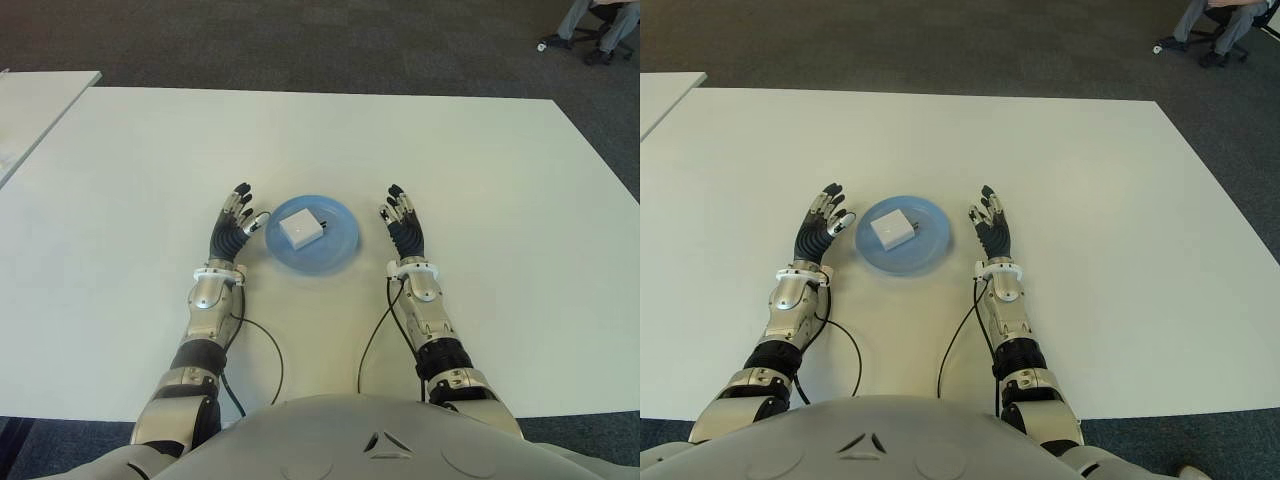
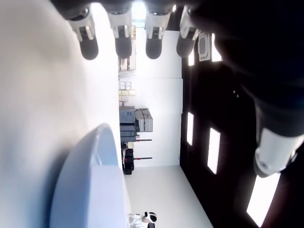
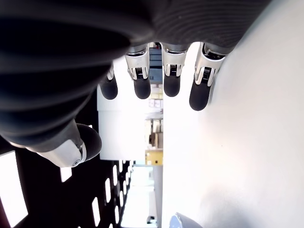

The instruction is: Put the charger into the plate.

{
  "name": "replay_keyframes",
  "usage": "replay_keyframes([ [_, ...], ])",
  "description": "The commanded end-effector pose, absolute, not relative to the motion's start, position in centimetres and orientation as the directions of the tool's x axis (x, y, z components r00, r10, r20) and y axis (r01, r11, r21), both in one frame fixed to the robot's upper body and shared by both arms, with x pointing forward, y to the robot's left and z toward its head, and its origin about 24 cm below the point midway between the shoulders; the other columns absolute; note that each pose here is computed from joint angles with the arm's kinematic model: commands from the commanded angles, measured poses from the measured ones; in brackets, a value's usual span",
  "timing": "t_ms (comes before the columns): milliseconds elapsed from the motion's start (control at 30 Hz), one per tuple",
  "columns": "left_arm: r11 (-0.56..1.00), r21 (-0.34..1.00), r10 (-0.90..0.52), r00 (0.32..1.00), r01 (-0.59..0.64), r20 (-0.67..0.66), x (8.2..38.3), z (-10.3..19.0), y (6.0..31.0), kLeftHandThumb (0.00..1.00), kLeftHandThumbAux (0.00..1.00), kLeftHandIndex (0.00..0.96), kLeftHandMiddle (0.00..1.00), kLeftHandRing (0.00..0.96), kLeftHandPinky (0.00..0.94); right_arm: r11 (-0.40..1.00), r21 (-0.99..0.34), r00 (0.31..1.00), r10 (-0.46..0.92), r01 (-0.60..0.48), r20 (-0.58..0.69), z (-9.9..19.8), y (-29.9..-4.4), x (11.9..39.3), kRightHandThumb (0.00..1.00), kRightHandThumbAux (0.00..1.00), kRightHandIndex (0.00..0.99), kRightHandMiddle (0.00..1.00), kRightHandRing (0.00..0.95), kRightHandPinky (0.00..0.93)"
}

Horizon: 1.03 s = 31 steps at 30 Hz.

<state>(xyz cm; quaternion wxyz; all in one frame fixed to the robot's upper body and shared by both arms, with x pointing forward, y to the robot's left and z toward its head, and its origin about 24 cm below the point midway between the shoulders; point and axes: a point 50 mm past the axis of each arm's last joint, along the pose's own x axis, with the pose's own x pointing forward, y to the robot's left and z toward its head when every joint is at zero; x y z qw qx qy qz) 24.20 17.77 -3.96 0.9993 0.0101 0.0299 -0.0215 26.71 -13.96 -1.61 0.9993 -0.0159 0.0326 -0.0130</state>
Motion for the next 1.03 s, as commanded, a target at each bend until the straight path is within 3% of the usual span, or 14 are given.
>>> replay_keyframes([
  [33, 0.998, 0.025, -0.043, 0.962, 0.051, -0.270, 21.04, -7.57, 17.42, 0.000, 0.564, 0.000, 0.050, 0.025, 0.000, 0.999, -0.042, 0.991, -0.034, 0.028, -0.128, -2.77, -14.30, 25.93, 0.000, 0.560, 0.000, 0.000, 0.000, 0.000],
  [500, 0.990, 0.112, -0.047, 0.959, 0.081, -0.279, 20.78, -7.49, 17.65, 0.000, 0.548, 0.000, 0.042, 0.015, 0.000, 1.000, -0.031, 0.991, -0.007, 0.003, -0.134, -2.87, -14.12, 26.19, 0.000, 0.560, 0.000, 0.000, 0.000, 0.000],
  [1033, 0.995, 0.098, -0.002, 0.962, 0.030, -0.271, 20.84, -7.08, 17.94, 0.000, 0.538, 0.000, 0.039, 0.014, 0.000, 1.000, -0.021, 0.990, 0.016, -0.019, -0.143, -2.92, -13.92, 26.64, 0.000, 0.549, 0.000, 0.000, 0.000, 0.000],
])
